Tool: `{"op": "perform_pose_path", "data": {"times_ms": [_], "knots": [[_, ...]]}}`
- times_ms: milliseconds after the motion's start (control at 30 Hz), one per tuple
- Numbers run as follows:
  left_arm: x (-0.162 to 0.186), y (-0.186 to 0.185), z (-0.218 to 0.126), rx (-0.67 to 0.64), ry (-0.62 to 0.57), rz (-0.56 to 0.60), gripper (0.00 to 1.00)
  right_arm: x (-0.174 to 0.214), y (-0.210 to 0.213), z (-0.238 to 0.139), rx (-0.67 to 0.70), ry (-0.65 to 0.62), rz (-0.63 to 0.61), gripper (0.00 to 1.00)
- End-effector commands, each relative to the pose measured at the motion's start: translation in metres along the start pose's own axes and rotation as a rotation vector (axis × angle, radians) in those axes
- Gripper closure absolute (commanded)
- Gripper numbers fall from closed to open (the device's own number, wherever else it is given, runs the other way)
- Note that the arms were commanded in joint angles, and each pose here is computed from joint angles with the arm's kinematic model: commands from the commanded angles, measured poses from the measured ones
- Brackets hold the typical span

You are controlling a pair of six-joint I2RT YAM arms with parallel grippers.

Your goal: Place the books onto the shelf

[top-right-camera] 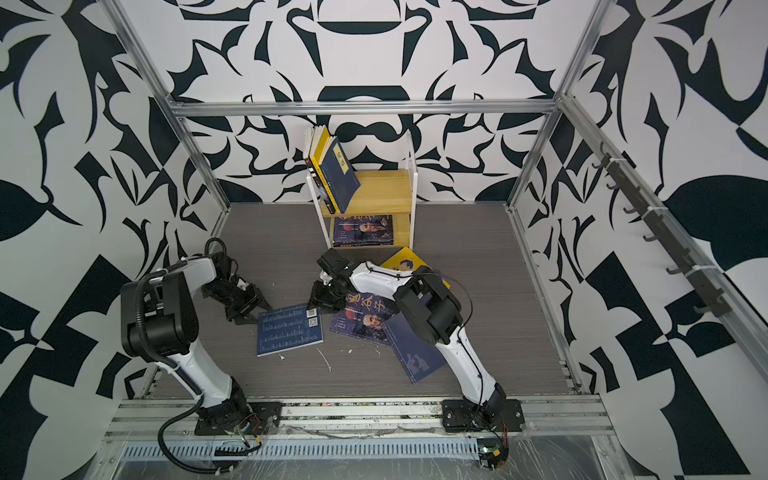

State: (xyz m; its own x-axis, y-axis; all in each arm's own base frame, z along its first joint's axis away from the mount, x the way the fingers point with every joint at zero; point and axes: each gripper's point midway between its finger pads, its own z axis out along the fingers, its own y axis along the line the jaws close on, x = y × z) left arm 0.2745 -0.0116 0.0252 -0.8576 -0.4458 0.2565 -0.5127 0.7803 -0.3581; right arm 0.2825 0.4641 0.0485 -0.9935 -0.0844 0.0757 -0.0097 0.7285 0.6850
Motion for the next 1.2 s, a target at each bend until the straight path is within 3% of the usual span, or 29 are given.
{"op": "perform_pose_path", "data": {"times_ms": [0, 700, 767, 900, 1000, 1167], "knots": [[0.014, -0.018, 0.008, 0.101, 0.07, -0.02, 0.47, 0.013, 0.097, -0.045, -0.302, -0.026, -0.181, 0.57], [0.011, -0.015, 0.004, 0.101, 0.044, -0.025, 0.55, 0.025, 0.09, -0.047, -0.341, -0.012, -0.167, 0.66], [0.011, -0.014, 0.004, 0.1, 0.043, -0.026, 0.55, 0.024, 0.087, -0.046, -0.33, -0.015, -0.163, 0.72], [0.01, -0.013, 0.002, 0.103, 0.035, -0.029, 0.56, 0.025, 0.085, -0.047, -0.319, -0.013, -0.182, 1.0], [0.008, -0.014, -0.004, 0.113, 0.012, -0.032, 0.56, 0.025, 0.083, -0.051, -0.305, -0.015, -0.197, 1.0], [-0.009, -0.014, -0.044, 0.137, -0.121, -0.004, 0.35, 0.012, 0.09, -0.086, -0.352, -0.087, -0.237, 1.0]]}}
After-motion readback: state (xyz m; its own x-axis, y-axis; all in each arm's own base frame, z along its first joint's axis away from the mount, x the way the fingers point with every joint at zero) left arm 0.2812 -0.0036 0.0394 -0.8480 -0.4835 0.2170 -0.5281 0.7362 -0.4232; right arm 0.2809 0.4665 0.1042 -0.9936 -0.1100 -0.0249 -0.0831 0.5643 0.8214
